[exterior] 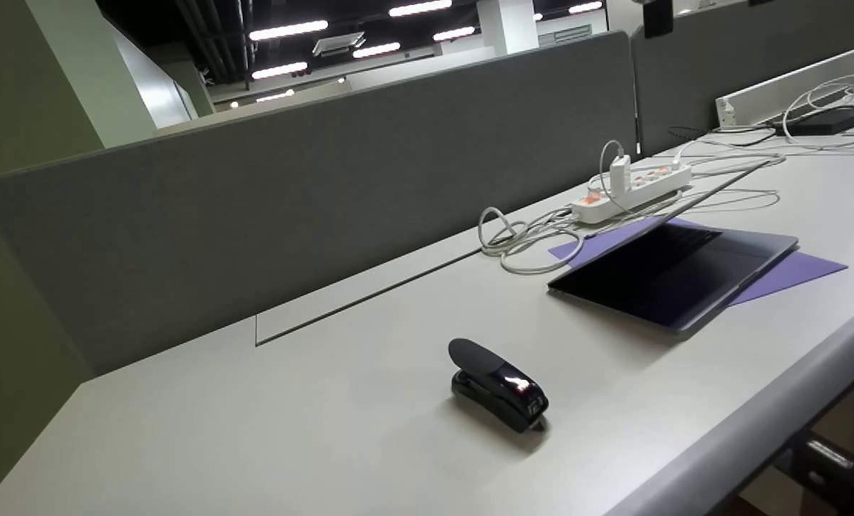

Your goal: Open the laptop fully

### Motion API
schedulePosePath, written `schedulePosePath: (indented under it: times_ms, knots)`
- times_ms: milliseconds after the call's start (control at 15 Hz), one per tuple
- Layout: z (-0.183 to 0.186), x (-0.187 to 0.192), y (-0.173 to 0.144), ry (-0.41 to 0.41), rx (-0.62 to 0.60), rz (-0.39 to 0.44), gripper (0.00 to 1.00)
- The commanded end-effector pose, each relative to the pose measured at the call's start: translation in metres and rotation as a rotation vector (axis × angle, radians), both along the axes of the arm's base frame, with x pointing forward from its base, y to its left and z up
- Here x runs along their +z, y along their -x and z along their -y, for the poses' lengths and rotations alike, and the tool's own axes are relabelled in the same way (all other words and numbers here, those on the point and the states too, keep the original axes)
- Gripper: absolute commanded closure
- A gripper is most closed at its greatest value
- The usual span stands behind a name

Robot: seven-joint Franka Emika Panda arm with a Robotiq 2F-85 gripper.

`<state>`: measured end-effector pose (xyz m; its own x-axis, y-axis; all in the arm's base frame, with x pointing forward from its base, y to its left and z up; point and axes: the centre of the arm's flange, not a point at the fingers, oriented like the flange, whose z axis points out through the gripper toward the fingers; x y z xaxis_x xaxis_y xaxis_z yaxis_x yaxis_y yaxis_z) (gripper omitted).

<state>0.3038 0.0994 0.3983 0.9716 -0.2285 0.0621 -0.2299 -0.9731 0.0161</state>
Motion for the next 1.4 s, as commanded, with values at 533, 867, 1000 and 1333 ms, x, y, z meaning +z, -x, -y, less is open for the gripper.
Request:
schedulePosePath:
  times_ms: [533,867,1000,1333]
  knots:
    - [0.056,-0.041,-0.024,-0.110,0.318,-0.125,0.00]
    - [0.064,-0.060,-0.028,-0.070,0.188,-0.066,0.00]
    - [0.075,-0.074,-0.029,-0.065,0.135,-0.076,0.00]
    - [0.104,-0.111,-0.036,-0.059,0.026,-0.123,0.00]
